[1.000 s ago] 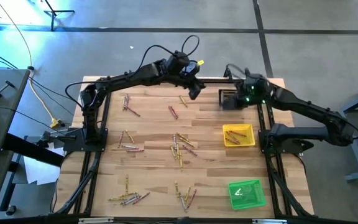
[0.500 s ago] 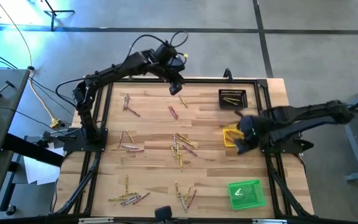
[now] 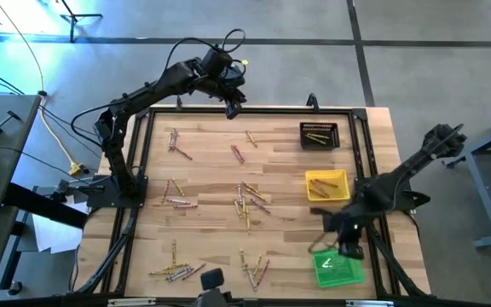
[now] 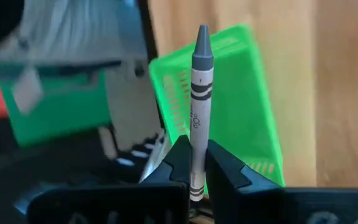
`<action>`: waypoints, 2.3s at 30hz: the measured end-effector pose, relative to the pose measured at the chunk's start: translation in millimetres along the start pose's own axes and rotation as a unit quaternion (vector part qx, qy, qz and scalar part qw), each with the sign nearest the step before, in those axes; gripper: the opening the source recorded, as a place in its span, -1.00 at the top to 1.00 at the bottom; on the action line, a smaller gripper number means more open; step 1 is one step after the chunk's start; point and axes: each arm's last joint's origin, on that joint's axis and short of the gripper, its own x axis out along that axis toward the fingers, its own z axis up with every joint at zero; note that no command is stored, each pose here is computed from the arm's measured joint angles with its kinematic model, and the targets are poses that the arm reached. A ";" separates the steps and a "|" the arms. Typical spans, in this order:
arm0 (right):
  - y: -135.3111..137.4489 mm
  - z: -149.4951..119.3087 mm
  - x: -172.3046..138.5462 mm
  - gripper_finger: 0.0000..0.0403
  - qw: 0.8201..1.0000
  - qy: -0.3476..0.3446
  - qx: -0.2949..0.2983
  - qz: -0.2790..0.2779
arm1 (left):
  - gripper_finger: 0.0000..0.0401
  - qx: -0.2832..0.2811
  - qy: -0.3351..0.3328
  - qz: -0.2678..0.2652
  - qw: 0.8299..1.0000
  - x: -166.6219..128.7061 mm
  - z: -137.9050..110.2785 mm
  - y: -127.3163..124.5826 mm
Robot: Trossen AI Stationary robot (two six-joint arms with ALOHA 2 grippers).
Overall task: Sort crayons
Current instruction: Put the gray crayon into the green bin, then put the red crayon into the yellow bin
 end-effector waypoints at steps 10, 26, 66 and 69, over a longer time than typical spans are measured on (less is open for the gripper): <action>4.7 -9.2 54.3 0.94 0.979 0.098 -0.171 -0.048 | 0.68 -0.018 0.000 0.009 1.000 -2.1 -2.2 9.7; 3.0 -0.8 79.6 0.61 0.987 0.105 -0.112 -0.052 | 0.68 -0.038 0.089 -0.004 0.995 -11.8 -20.2 8.1; -41.3 34.7 -30.0 0.98 0.989 -0.118 0.039 -0.080 | 0.68 0.188 0.286 -0.034 0.939 -12.2 -227.3 -20.1; -54.3 34.4 -42.2 0.97 0.978 -0.149 0.070 -0.131 | 0.68 0.206 0.298 -0.050 0.931 -10.2 -236.1 -22.4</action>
